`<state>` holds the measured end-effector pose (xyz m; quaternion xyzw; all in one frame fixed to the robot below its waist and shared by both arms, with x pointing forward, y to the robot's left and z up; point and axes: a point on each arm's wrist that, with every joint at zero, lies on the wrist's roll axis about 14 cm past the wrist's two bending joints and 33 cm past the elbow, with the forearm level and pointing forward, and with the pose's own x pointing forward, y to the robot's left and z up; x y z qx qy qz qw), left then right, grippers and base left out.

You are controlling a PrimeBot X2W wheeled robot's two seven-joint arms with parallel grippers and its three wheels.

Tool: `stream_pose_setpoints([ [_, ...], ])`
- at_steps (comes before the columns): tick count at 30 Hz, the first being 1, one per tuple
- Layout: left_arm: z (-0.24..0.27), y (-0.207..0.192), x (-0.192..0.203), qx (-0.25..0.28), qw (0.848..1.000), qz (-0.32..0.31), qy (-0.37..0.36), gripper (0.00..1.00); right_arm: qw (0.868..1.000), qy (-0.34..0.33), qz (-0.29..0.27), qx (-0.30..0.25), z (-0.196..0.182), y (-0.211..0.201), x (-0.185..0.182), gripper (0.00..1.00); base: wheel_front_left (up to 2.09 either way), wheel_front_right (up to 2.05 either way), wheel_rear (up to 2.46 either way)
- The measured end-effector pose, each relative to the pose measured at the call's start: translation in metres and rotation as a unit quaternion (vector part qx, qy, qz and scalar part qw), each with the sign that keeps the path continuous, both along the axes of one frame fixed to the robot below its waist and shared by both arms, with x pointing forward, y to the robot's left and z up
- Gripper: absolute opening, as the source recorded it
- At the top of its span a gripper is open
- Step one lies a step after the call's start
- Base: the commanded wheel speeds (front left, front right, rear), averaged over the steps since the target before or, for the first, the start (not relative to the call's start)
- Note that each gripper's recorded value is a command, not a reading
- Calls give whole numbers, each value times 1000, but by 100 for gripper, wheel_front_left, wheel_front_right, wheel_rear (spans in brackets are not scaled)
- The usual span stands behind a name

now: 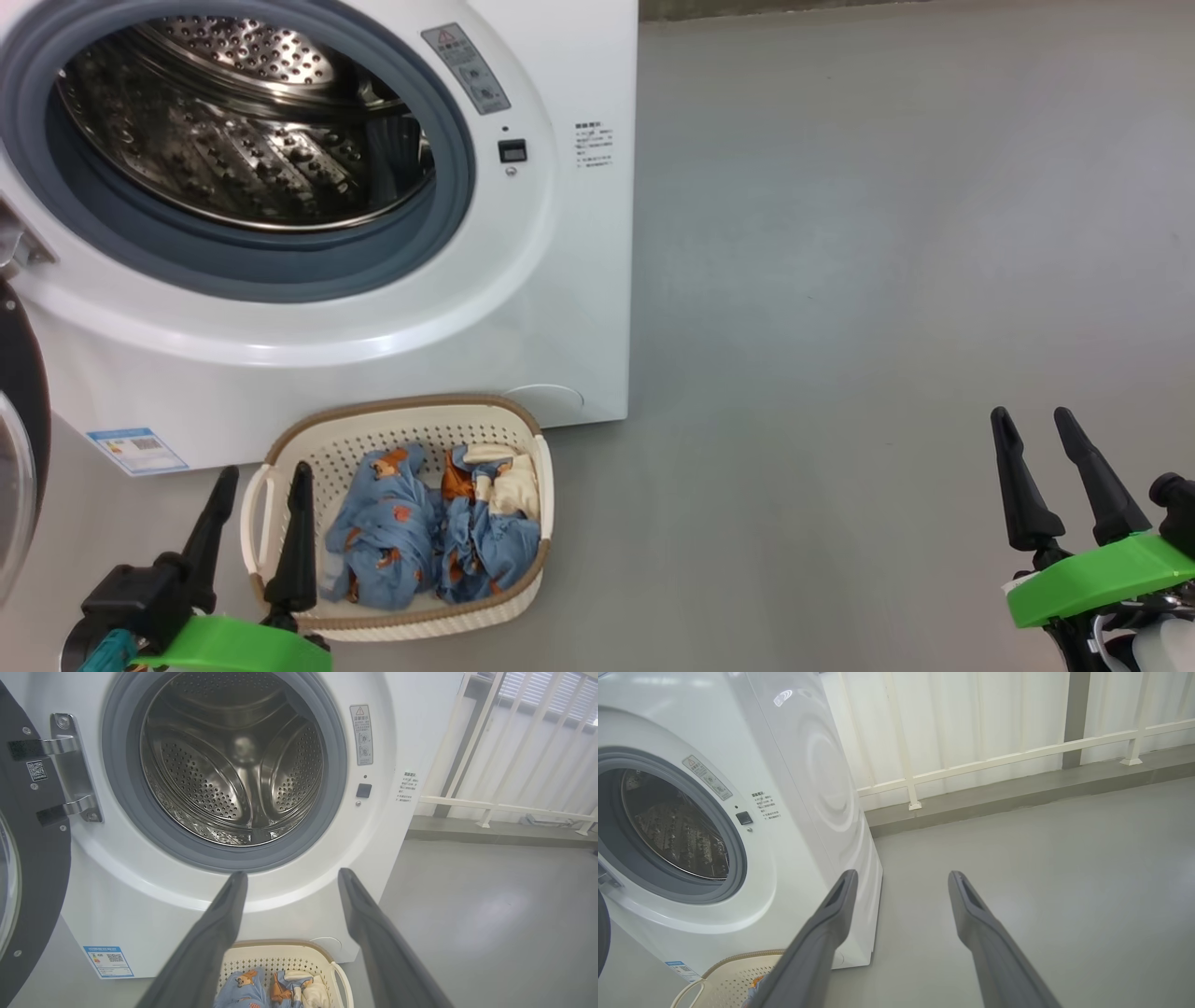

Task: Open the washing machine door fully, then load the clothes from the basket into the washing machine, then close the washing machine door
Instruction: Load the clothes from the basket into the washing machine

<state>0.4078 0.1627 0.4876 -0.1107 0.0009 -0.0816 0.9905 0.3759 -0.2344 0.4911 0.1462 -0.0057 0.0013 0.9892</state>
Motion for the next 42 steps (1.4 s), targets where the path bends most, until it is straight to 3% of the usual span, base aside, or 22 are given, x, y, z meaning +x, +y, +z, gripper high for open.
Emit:
stream_pose_setpoints([
  [12, -2, 1, 1, 10, 1000, -5, 2, 100, 1000, 3, 2, 2, -3, 2, 0, 100, 56, -192, 136],
  [27, -12, -11, 1, 1, 1000, -14, 16, 100, 1000, 11, 3, 5, -8, 4, 3, 100, 7, -16, 9],
  [34, -61, -28, -8, -3, 995, -28, 91, 100, 1000, 22, 7, 8, -17, 10, 11, 100, 0, 0, 0],
  [42, -126, -46, -10, 10, 980, -46, 194, 100, 1000, 21, 10, 15, -21, 16, 34, 100, 0, 0, 0],
])
